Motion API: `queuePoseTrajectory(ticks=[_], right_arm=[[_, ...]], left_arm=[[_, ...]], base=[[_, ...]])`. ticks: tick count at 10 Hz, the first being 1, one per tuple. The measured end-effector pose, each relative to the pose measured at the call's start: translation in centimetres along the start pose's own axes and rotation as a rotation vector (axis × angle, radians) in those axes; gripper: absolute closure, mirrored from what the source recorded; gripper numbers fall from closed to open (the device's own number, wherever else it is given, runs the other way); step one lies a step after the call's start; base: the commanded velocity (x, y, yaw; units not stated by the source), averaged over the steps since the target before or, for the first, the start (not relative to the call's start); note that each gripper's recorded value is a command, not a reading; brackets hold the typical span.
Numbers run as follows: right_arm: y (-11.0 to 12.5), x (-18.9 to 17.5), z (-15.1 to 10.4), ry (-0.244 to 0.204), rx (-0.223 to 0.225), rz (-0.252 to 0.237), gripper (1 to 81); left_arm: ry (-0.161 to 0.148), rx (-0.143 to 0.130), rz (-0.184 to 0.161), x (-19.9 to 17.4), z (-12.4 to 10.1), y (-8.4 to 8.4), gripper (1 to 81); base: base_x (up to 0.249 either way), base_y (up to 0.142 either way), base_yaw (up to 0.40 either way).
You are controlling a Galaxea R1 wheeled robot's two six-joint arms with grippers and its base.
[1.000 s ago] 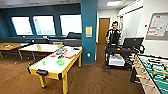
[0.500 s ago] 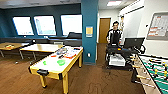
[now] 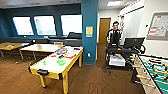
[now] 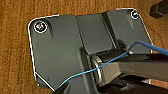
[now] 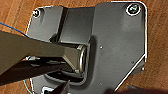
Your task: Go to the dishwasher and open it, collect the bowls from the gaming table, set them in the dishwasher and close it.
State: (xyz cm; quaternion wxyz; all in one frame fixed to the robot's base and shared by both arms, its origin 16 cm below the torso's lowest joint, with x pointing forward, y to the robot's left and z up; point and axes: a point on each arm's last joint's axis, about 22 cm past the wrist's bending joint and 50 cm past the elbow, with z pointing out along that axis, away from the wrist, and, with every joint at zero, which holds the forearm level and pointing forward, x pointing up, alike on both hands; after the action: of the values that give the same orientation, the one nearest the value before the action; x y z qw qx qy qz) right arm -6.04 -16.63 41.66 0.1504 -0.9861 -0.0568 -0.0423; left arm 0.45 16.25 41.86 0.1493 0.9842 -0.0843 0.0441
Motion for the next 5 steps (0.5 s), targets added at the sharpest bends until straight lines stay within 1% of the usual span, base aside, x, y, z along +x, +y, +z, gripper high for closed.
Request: queuePoseTrajectory(ticks=[1,3,4,5], right_arm=[[0.07,-0.01,-0.02,0.0,-0.001,0.0,1.0],[0.0,-0.19,-0.01,-0.001,0.0,0.0,1.0],[-0.11,-0.9,-0.03,-0.008,0.001,0.002,1.0],[-0.1,-0.65,-0.02,-0.008,0.001,0.002,1.0]], left_arm=[[0.0,0.0,0.0,-0.01,0.0,0.0,1.0],[-0.002,0.0,0.0,-0.27,-0.01,0.03,1.0],[-0.007,0.001,-0.001,-0.82,-0.06,-0.06,1.0],[-0.002,0.002,0.0,-0.26,-0.05,-0.15,1.0]], base=[[0.0,0.0,0.0],[0.069,0.0,0.0],[0.077,0.0,0.0],[0.082,0.0,0.0]])
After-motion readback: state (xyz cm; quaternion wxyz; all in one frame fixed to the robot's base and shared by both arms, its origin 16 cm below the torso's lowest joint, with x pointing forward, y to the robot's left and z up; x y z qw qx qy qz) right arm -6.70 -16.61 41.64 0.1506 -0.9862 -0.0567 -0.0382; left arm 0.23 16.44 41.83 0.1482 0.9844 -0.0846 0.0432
